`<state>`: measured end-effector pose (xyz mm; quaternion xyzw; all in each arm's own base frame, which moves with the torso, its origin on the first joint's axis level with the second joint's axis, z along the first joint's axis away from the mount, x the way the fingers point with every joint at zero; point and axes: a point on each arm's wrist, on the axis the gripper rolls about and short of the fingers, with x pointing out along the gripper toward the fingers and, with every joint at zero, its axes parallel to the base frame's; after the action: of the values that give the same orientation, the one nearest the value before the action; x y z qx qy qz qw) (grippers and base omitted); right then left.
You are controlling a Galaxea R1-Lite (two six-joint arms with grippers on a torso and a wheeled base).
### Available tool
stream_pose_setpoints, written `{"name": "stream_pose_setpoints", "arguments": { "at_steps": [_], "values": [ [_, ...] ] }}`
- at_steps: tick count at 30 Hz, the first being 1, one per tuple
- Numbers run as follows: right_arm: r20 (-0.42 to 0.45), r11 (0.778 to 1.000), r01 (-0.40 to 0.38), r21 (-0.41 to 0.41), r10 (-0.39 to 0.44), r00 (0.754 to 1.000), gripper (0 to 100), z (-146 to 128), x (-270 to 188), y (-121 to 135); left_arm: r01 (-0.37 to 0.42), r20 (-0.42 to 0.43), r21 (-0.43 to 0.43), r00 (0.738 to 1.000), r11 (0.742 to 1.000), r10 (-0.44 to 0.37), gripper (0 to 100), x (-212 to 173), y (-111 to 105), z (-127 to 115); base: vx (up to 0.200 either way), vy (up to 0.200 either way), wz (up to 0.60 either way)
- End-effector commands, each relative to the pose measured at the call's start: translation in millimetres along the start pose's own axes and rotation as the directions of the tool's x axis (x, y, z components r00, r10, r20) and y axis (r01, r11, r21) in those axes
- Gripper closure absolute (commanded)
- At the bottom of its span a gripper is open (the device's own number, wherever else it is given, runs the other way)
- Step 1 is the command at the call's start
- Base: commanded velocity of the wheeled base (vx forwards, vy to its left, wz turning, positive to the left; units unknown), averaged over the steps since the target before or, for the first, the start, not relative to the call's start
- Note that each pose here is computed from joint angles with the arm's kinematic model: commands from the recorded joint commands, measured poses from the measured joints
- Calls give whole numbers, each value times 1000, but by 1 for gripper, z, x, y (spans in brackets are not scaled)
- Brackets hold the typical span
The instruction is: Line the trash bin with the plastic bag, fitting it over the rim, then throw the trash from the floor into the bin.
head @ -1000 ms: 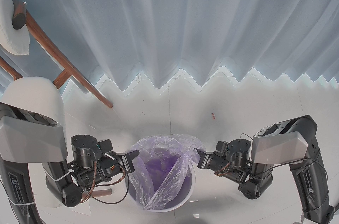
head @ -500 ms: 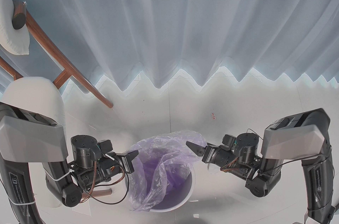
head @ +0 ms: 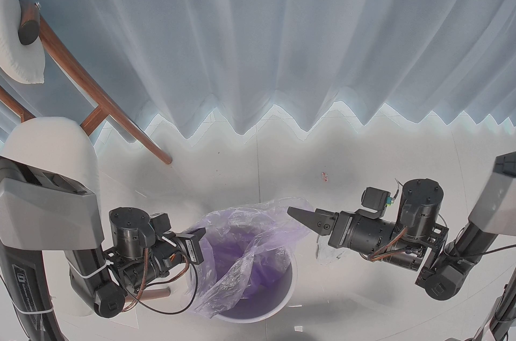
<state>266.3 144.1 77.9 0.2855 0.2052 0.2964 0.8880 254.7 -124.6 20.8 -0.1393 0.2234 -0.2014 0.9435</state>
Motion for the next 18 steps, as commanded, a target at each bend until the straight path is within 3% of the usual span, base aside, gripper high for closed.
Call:
{"name": "stream_pose_setpoints", "arguments": {
  "at_steps": [1,10,18],
  "values": [
    [-9,996,-88,19,88,996,0,3,-14,34,13,8,10,1000,1000,-13,100,-3,-7,1,0,0,0],
    [-161,994,-104,39,109,981,0,-32,-10,50,35,32,14,999,999,-36,100,-10,-13,7,0,0,0],
    [-209,997,-5,73,20,978,0,-65,16,42,49,31,19,998,999,-49,100,-13,-17,7,0,0,0]
  ]
}}
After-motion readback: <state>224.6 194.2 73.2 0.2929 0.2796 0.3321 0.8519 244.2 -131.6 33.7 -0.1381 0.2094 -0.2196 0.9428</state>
